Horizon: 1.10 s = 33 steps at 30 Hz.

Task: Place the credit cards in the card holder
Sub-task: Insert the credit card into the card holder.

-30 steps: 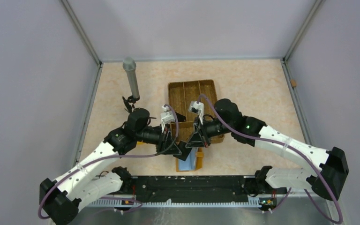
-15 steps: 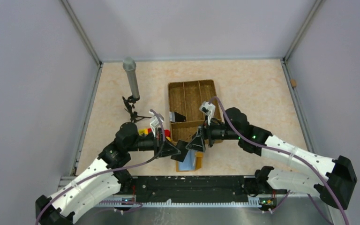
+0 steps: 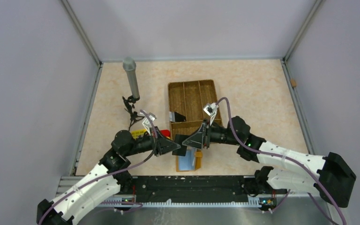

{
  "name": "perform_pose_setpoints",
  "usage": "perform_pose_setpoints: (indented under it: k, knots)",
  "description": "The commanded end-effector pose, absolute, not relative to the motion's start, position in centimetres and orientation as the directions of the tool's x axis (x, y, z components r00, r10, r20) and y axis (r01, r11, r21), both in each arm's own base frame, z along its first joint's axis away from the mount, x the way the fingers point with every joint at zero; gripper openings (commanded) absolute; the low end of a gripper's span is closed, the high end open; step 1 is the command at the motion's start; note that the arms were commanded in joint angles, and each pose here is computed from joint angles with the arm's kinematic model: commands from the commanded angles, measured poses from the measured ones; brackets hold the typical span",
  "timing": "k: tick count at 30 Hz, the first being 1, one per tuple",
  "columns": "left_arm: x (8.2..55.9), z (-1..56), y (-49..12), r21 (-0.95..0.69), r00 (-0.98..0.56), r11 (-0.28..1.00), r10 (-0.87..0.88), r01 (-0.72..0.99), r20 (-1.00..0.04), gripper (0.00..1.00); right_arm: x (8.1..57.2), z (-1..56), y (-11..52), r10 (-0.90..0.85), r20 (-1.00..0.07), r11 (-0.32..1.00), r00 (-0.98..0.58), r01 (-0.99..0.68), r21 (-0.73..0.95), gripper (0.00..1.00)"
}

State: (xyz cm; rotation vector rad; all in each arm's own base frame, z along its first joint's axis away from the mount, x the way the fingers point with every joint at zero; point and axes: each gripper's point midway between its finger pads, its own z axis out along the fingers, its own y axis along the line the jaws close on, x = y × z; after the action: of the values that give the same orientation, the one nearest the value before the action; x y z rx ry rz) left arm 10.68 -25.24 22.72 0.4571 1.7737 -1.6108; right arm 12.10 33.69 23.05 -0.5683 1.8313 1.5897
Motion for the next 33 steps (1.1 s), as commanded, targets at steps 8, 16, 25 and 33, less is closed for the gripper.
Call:
perform_pose_setpoints:
  k: [8,16,25,33]
  knots:
    - [12.3,22.0,-24.8,-0.755,-0.708,0.246,-0.262,0.607,-0.655,0.47,13.6,24.2,34.6,0.227,-0.654,0.218,-0.722,-0.617,0.757,0.0]
    - [13.9,14.4,-21.9,-0.776,-0.757,0.498,-0.311,0.386,-0.575,0.63,14.5,16.1,33.8,0.088,-0.577,0.616,-0.812,-0.411,0.672,0.0]
    - [13.6,10.3,-21.5,-0.786,-0.82,0.558,-0.298,0.266,-0.489,0.62,13.4,11.3,32.8,-0.069,-0.468,0.786,-0.881,-0.336,0.519,0.0]
    - [13.0,7.4,-21.5,-0.743,-0.848,0.636,-0.259,0.211,-0.462,0.61,12.8,8.8,30.0,-0.116,-0.412,0.868,-0.904,-0.294,0.4,0.0]
